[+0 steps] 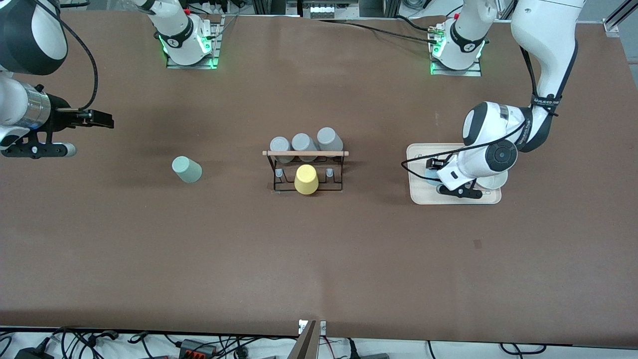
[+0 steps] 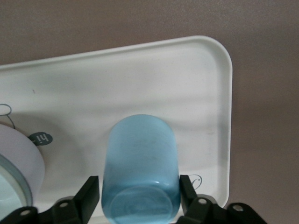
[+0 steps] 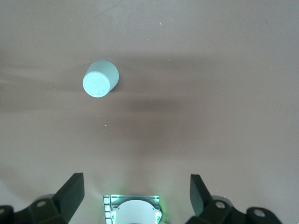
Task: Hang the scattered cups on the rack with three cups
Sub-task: 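Carry the blue cup to the rack while the right gripper reaches the mint cup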
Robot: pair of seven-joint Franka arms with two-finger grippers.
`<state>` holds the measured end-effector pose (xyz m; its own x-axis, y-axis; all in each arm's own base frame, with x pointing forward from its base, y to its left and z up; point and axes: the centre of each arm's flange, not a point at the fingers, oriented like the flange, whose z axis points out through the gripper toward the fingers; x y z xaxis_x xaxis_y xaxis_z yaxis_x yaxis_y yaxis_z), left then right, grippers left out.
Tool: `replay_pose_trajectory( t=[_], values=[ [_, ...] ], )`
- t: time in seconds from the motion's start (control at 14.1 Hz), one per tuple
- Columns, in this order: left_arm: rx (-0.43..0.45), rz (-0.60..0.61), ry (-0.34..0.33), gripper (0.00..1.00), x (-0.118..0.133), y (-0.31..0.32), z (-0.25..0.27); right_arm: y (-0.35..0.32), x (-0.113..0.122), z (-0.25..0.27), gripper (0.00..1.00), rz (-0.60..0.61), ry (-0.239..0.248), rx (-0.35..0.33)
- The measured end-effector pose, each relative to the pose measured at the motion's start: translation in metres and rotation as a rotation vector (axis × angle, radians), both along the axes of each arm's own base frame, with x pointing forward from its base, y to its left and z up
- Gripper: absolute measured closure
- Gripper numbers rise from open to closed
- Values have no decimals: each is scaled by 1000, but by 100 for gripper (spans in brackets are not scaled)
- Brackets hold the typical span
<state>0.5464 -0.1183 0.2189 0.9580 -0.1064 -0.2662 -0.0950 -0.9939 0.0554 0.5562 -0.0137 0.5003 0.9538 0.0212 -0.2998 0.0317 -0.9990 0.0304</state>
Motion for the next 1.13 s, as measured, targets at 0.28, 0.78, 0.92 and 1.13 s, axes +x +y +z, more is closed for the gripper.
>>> replay_pose_trajectory(
  t=[0.28,0.78,0.92,1.13],
  values=[
    [-2,4,-3,33,16,-1,21,1,0,-2,0,5,1,1],
    [-36,-3,-100,33,87,-25,182,5,5,-16,0,16,-47,3],
    [-43,-13,-128,33,89,-55,194,17,9,-37,0,41,-93,5],
    [-45,-35,-154,33,72,-135,209,29,6,-79,0,67,-159,9]
  ],
)
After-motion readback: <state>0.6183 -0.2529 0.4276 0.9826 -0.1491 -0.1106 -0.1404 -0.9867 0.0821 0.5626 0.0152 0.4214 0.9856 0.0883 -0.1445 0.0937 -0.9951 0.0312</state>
